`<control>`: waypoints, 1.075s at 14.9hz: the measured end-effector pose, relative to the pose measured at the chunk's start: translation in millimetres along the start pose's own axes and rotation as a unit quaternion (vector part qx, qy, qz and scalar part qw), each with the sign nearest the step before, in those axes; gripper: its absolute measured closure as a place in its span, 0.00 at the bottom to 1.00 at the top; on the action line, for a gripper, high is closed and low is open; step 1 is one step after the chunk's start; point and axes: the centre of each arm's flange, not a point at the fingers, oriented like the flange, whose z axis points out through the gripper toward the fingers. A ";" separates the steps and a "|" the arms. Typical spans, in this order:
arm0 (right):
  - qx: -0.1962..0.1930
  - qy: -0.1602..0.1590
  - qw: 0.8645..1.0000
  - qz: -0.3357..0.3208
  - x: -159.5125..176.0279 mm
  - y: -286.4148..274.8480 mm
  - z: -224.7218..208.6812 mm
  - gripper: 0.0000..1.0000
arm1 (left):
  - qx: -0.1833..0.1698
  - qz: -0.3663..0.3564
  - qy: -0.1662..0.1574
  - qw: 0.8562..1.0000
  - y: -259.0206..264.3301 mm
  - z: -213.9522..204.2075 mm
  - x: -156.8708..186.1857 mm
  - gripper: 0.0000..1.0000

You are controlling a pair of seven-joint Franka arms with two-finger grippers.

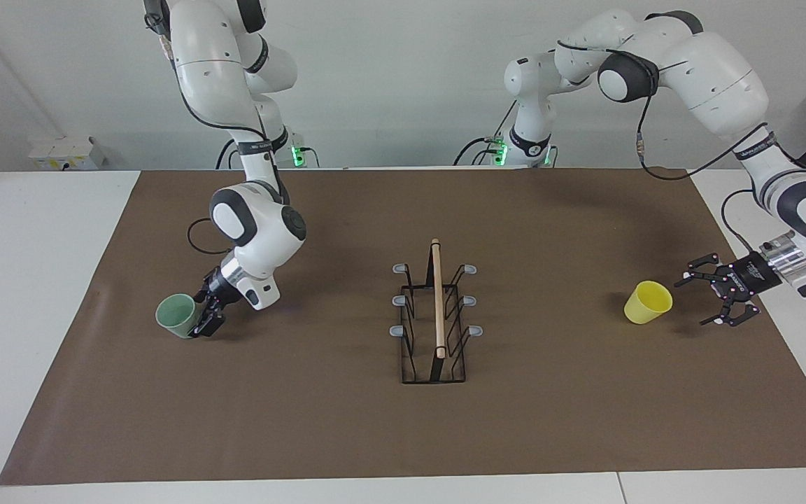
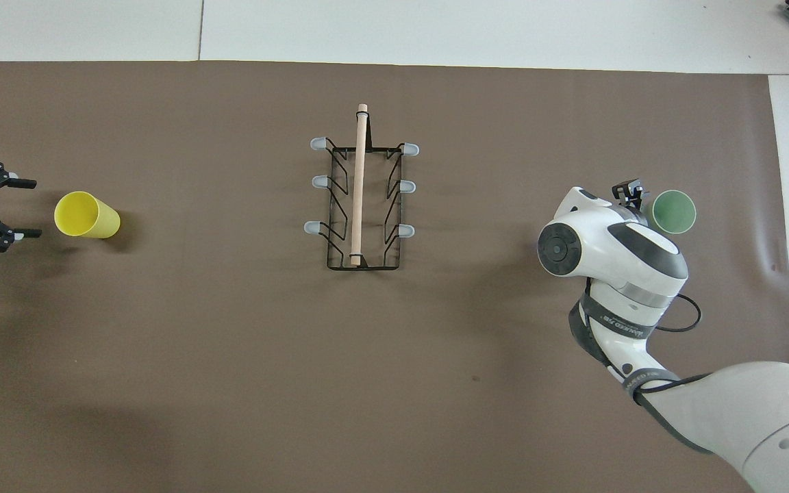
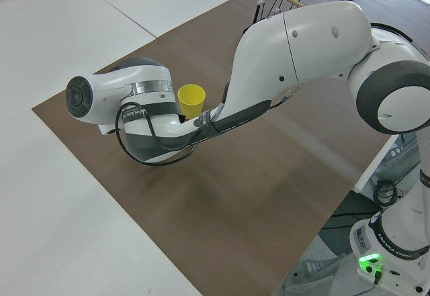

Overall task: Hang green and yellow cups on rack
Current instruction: 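Move the left gripper to the yellow cup while the right gripper reaches the green cup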

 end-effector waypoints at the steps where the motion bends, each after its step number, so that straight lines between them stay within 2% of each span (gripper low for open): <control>1: -0.002 -0.004 1.000 -0.002 -1.8 -0.2 2.0 0.00 | -0.010 -0.012 -0.012 1.000 -4.9 3.7 6.1 0.00; 4: 0.003 -0.007 1.000 -0.001 -7.1 -3.2 10.4 0.00 | -0.021 -0.040 -0.065 0.997 -25.5 20.7 15.9 0.00; 8: -0.003 -0.014 1.000 -0.010 -6.7 -8.0 15.9 0.00 | -0.037 -0.020 -0.121 0.992 -53.3 38.5 19.8 0.00; 9: -0.009 -0.015 1.000 -0.010 -7.5 -9.7 19.5 0.04 | -0.044 -0.017 -0.131 0.990 -58.4 41.7 22.2 0.00; 10: -0.013 -0.013 1.000 -0.010 -8.4 -11.4 23.2 0.04 | -0.052 -0.018 -0.135 0.989 -61.7 44.5 24.6 0.00; 11: -0.015 -0.011 1.000 -0.011 -9.1 -12.6 25.9 0.10 | -0.058 -0.021 -0.137 0.989 -64.6 48.5 26.1 0.00; 13: -0.017 -0.011 1.000 -0.010 -11.5 -13.1 28.2 0.32 | -0.076 -0.035 -0.147 0.986 -70.4 60.1 27.8 0.00; 16: -0.018 -0.011 1.000 0.014 -14.0 -12.3 29.0 0.32 | -0.088 -0.042 -0.151 0.984 -75.4 72.8 26.8 0.00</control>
